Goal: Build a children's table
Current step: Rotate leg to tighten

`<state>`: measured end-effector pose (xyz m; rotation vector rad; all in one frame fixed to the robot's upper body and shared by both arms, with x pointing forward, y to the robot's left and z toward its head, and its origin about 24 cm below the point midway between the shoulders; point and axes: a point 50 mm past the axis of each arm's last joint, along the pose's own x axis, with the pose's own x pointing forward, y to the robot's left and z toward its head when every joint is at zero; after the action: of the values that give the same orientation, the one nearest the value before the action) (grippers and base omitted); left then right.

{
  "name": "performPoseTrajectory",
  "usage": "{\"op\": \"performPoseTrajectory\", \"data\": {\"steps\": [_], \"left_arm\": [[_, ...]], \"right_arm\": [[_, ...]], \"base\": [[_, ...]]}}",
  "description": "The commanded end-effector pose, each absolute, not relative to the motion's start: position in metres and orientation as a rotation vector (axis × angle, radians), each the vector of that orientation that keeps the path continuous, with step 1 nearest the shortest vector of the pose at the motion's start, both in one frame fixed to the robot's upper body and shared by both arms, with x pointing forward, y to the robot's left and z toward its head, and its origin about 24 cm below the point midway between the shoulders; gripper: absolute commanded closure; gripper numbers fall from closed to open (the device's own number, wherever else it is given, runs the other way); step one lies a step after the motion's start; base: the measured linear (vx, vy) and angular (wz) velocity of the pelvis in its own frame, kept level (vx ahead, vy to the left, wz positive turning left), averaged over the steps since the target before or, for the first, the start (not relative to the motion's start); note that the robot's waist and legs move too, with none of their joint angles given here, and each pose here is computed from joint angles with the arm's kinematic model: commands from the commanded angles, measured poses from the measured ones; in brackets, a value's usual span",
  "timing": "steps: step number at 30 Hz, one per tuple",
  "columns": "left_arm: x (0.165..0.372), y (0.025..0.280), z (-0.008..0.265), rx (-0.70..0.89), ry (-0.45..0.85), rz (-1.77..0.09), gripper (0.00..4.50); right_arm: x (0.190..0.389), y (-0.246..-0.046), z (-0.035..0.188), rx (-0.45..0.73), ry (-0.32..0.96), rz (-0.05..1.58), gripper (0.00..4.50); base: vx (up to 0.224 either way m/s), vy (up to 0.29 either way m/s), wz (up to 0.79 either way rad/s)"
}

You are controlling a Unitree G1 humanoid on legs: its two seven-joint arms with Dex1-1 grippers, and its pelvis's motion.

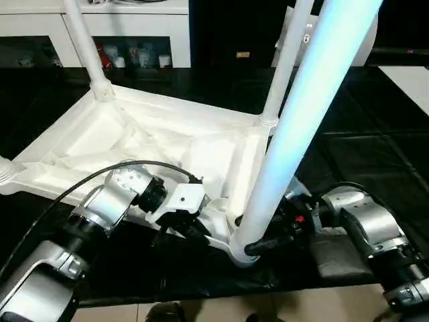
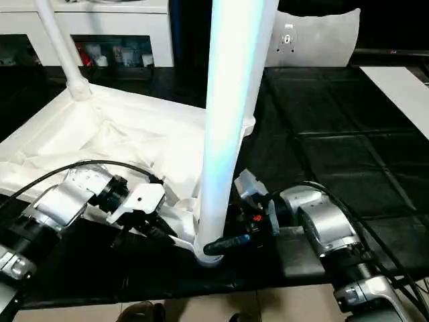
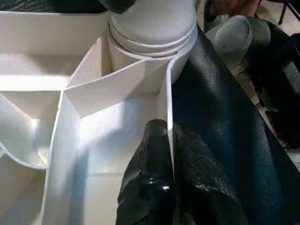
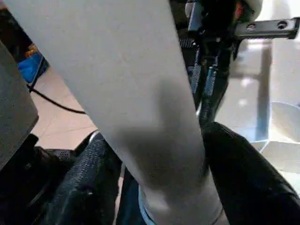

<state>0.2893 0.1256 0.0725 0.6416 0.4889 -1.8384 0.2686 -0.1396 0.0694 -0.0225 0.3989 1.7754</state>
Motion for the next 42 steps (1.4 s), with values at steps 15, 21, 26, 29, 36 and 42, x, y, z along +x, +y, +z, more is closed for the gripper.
{"op": "performPoseTrajectory", "data": {"steps": [15,21,26,29,36,42], "left_arm": [[0.285,0.12,0.067,0.527,0.493,-1.819,4.5],[0.285,0.119,0.063,0.468,0.473,-1.718,4.5],[0.285,0.114,0.06,0.441,0.472,-1.657,4.5],[0.287,0.109,0.057,0.444,0.491,-1.596,4.5],[0.292,0.095,0.054,0.447,0.511,-1.525,4.5],[0.302,0.083,0.053,0.448,0.536,-1.382,4.5]], "right_arm": [[0.265,-0.132,0.069,0.053,0.34,1.739,2.32],[0.257,-0.125,0.064,0.12,0.261,1.621,2.36],[0.248,-0.119,0.059,0.14,0.222,1.555,2.39],[0.244,-0.113,0.055,0.151,0.202,1.472,2.41],[0.244,-0.104,0.05,0.148,0.193,1.326,2.41],[0.249,-0.084,0.049,0.122,0.188,1.192,2.43]], "base": [[0.0,0.0,0.0],[0.0,0.0,0.0],[0.0,0.0,0.0],[0.0,0.0,0.0],[0.0,0.0,0.0],[0.0,0.0,0.0]]}}
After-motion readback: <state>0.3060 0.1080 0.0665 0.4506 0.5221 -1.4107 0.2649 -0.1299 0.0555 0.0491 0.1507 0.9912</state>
